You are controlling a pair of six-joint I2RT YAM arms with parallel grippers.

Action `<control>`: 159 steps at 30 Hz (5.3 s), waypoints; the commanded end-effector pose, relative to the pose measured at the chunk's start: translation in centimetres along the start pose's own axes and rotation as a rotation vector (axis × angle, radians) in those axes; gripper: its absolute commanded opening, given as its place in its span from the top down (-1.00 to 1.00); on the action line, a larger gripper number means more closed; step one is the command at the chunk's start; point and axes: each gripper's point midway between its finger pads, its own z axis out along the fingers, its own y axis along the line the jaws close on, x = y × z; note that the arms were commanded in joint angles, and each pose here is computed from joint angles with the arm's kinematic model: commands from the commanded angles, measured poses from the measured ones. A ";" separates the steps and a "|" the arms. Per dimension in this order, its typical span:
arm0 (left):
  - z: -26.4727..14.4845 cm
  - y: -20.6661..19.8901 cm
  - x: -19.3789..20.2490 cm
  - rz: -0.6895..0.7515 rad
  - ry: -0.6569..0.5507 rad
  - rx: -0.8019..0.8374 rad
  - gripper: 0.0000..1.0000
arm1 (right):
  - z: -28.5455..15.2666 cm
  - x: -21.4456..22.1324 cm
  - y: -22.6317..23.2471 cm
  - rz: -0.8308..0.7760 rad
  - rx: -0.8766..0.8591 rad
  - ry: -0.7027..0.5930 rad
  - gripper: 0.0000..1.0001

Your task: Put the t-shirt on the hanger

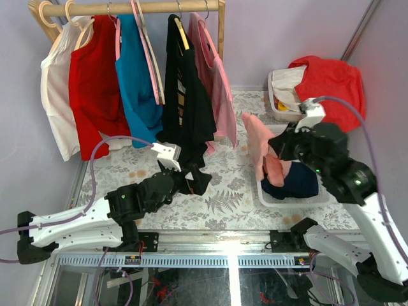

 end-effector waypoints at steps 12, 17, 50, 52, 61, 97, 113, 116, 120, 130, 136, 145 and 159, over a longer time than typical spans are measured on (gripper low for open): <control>0.2 -12.8 -5.4 0.005 -0.205 0.546 -0.99 | -9.6 -11.3 9.8 0.001 -0.448 -0.286 1.00; 1.5 -15.1 -6.2 -0.022 -0.238 0.589 -0.99 | -9.8 -10.7 10.0 0.023 -0.472 -0.283 1.00; -5.1 -16.8 -19.1 0.096 -0.339 0.320 1.00 | -6.3 -3.9 5.5 0.031 -0.310 -0.163 1.00; -5.6 -17.1 -20.0 0.107 -0.346 0.327 1.00 | -5.9 -3.6 5.3 0.026 -0.302 -0.151 1.00; -5.8 -14.1 -19.8 0.099 -0.351 0.224 1.00 | -1.3 -0.4 3.9 0.002 -0.218 -0.016 0.05; -4.5 -11.7 -22.6 0.196 -0.416 -0.041 1.00 | -1.0 18.0 4.3 0.114 -0.499 0.453 -0.08; -4.7 -12.8 -24.7 0.219 -0.452 -0.033 1.00 | 3.1 18.2 3.1 -0.083 -0.275 0.360 -0.48; -4.8 -12.9 -24.9 0.219 -0.456 -0.030 1.00 | 3.6 17.7 3.4 -0.126 -0.245 0.293 -0.51; -5.1 -12.9 -25.2 0.212 -0.461 -0.025 1.00 | 3.8 16.2 2.9 -0.155 -0.187 0.182 -0.53; -4.9 -13.3 -25.3 0.219 -0.461 -0.017 1.00 | 5.2 16.6 2.8 -0.223 -0.158 0.158 -0.58; -4.9 -13.3 -25.2 0.219 -0.459 -0.016 1.00 | 6.0 17.9 3.0 -0.296 -0.114 0.163 -0.64; -5.1 -13.2 -25.4 0.212 -0.462 -0.015 1.00 | 6.5 17.8 1.0 -0.394 0.086 0.083 -0.62; -5.2 -13.3 -25.4 0.213 -0.461 -0.007 1.00 | 7.2 19.9 0.3 -0.334 0.159 0.045 -0.45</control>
